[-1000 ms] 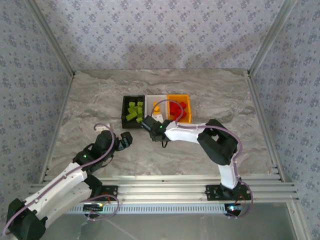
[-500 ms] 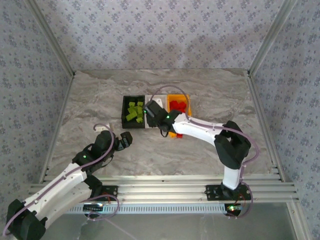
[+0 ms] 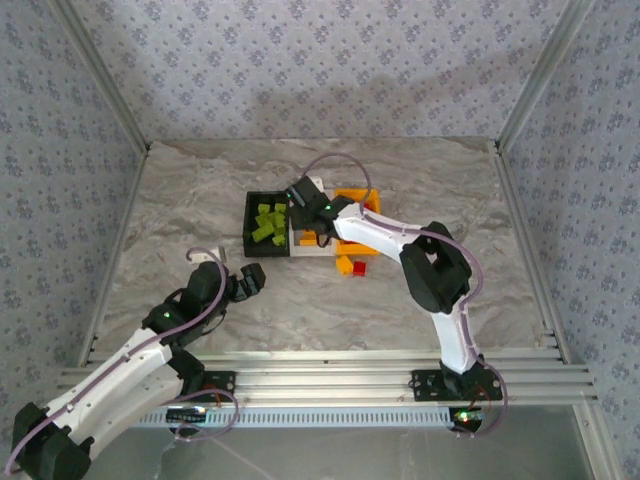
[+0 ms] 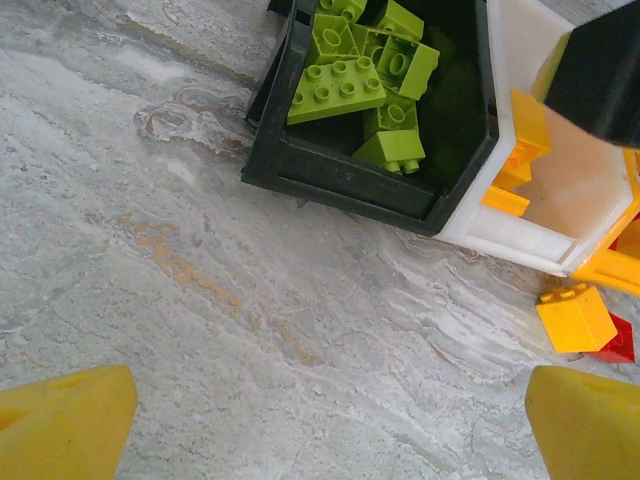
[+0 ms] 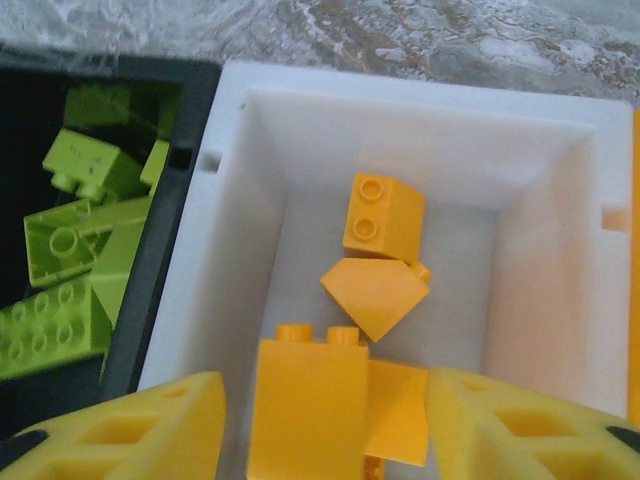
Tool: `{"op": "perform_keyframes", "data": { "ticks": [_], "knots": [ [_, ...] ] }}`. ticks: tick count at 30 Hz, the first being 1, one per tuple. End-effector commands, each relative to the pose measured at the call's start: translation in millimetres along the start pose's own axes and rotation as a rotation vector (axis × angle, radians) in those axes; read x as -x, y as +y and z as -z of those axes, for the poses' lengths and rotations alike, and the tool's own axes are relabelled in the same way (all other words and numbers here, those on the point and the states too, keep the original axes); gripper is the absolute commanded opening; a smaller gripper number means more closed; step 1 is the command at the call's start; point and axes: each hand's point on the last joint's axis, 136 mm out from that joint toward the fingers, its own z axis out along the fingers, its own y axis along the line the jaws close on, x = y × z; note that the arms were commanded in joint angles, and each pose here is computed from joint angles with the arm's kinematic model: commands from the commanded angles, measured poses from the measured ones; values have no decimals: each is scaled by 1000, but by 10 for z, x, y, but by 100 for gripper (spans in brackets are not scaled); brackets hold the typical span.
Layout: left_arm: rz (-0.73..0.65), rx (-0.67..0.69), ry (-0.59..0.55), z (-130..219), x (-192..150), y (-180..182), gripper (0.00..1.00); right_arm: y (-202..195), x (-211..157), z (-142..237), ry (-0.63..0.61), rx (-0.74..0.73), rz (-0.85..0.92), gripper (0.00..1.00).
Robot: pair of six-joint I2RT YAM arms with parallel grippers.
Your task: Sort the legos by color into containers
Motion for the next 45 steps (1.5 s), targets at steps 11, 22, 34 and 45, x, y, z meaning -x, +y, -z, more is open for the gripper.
{"op": "perform_keyframes", "data": {
  "ticks": [11,22,34,45],
  "knots": [
    [-14,-36,-18,8,69,-95,100,80,266,881,-173,127,4,85],
    [-64,-71,48,-79,94,-347,100,-468,-503,1491,-159,98,-34,90],
    [-61,-44,70,-171,30,-294,100,-1187,-1596,958,113,-4,-199,87],
    [-53,-39,76,-198,-26,-247,100,-1239,-1423,661,50,-29,-229,85]
  ]
}}
